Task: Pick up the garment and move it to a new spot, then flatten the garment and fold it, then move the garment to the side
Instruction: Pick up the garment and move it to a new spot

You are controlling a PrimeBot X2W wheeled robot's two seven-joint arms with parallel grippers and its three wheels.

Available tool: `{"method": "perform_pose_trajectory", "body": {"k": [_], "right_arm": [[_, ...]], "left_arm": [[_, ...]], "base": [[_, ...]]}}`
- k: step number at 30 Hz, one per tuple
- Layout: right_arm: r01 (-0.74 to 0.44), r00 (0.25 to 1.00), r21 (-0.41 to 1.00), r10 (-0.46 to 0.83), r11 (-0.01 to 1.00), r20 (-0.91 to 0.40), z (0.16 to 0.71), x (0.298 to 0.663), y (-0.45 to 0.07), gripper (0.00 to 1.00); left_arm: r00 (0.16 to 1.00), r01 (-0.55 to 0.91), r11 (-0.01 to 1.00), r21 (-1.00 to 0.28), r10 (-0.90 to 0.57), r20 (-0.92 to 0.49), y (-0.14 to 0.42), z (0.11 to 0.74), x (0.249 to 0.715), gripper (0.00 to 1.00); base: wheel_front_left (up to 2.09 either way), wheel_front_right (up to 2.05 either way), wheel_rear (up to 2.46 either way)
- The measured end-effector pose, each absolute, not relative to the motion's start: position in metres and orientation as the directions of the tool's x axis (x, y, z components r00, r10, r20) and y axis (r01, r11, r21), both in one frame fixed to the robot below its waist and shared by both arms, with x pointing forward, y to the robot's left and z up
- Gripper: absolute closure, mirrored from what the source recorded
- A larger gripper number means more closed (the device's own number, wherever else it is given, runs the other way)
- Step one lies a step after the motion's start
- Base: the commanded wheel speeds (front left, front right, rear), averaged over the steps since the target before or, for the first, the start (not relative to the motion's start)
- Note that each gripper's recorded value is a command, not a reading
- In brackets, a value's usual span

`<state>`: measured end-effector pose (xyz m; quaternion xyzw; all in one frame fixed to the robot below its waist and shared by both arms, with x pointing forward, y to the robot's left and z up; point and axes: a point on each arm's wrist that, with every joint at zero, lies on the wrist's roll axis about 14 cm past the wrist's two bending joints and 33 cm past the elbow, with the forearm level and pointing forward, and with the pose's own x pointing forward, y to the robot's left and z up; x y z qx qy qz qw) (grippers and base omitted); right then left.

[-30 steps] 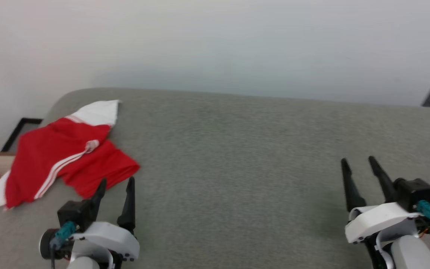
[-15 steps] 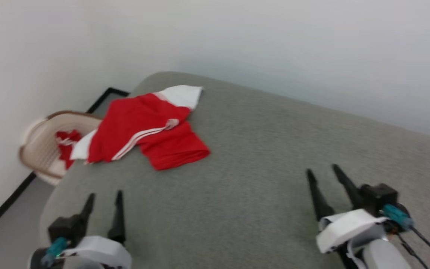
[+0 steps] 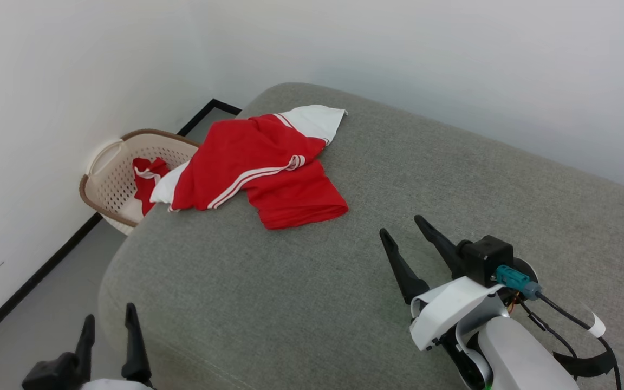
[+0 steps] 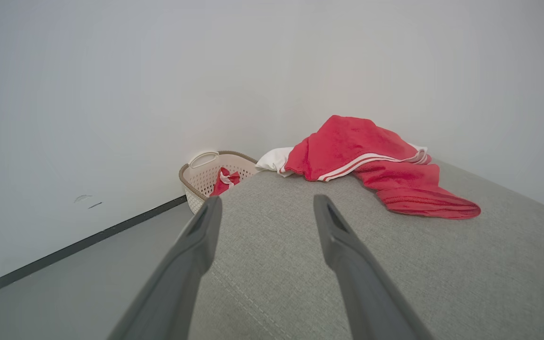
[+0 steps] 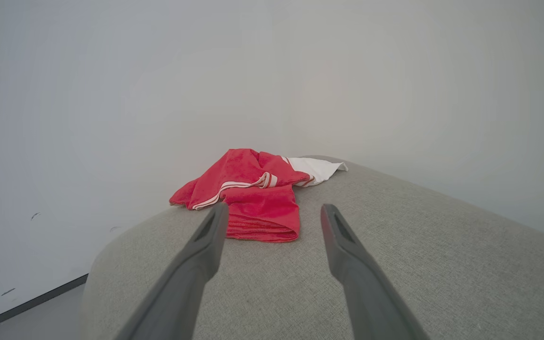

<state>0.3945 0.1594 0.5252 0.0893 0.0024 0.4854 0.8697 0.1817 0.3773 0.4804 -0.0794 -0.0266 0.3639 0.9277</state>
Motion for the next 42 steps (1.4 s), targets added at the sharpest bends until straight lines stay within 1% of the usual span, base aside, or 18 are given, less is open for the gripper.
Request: {"method": "perform_pose_trajectory", "body": {"k": [4,8,13,17,18,19,21,23,28,34,36,39,42], "right_arm": [[-0.844,0.528,0.160,0.846,0.512,0.077,0.523,0.394,0.158,0.00],[-0.825,0.557,0.169,0.827,0.540,0.072,0.520,0.400,0.147,0.00],[-0.776,0.622,0.183,0.781,0.604,0.057,0.509,0.412,0.120,0.00],[-0.767,0.638,0.156,0.767,0.623,0.072,0.512,0.417,0.111,0.00],[-0.764,0.642,0.147,0.763,0.628,0.080,0.515,0.420,0.108,0.00],[-0.756,0.653,0.139,0.751,0.640,0.099,0.520,0.427,0.103,0.00],[-0.743,0.669,0.132,0.734,0.656,0.119,0.526,0.437,0.097,0.00],[-0.725,0.689,0.134,0.714,0.676,0.128,0.527,0.446,0.087,0.00],[-0.656,0.754,0.166,0.647,0.736,0.110,0.513,0.459,0.054,0.00],[-0.561,0.827,0.182,0.557,0.808,0.078,0.497,0.470,0.009,0.00],[-0.533,0.845,0.183,0.530,0.826,0.068,0.492,0.473,-0.004,0.00],[-0.501,0.864,0.178,0.500,0.847,0.053,0.484,0.478,-0.019,0.00],[-0.476,0.878,0.176,0.477,0.862,0.041,0.475,0.485,-0.030,0.00]], "left_arm": [[0.746,-0.658,0.733,-0.173,0.666,-0.015,0.373,0.478,0.185,0.00],[0.803,-0.590,0.794,-0.146,0.596,-0.008,0.365,0.481,0.210,0.00],[0.899,-0.438,0.898,-0.047,0.439,0.000,0.354,0.497,0.268,0.00],[0.928,-0.372,0.928,0.019,0.372,0.032,0.365,0.528,0.310,0.00],[0.933,-0.359,0.933,0.018,0.358,0.038,0.368,0.536,0.322,0.00],[0.942,-0.333,0.943,0.007,0.333,0.035,0.371,0.549,0.345,0.00],[0.954,-0.299,0.954,0.015,0.299,-0.017,0.372,0.550,0.367,0.00],[0.955,-0.290,0.957,-0.029,0.287,-0.080,0.375,0.546,0.385,0.00],[0.921,-0.268,0.963,-0.024,0.249,-0.300,0.386,0.519,0.418,0.00],[0.812,-0.233,0.972,-0.017,0.185,-0.553,0.382,0.470,0.442,0.00],[0.776,-0.212,0.977,-0.007,0.164,-0.609,0.377,0.457,0.450,0.00],[0.731,-0.225,0.974,-0.002,0.167,-0.662,0.384,0.445,0.462,0.00],[0.650,-0.238,0.971,0.005,0.163,-0.742,0.386,0.419,0.464,0.00]], "base": [[0.00,0.00,0.00],[0.00,0.00,0.00],[0.00,0.00,0.00],[0.00,0.00,0.00],[0.00,0.00,0.00],[0.00,0.00,0.00],[0.00,0.00,0.00],[0.00,0.00,0.00],[0.00,0.00,0.00],[0.00,0.00,0.00],[0.00,0.00,0.00],[0.00,0.00,0.00],[0.00,0.00,0.00]]}}
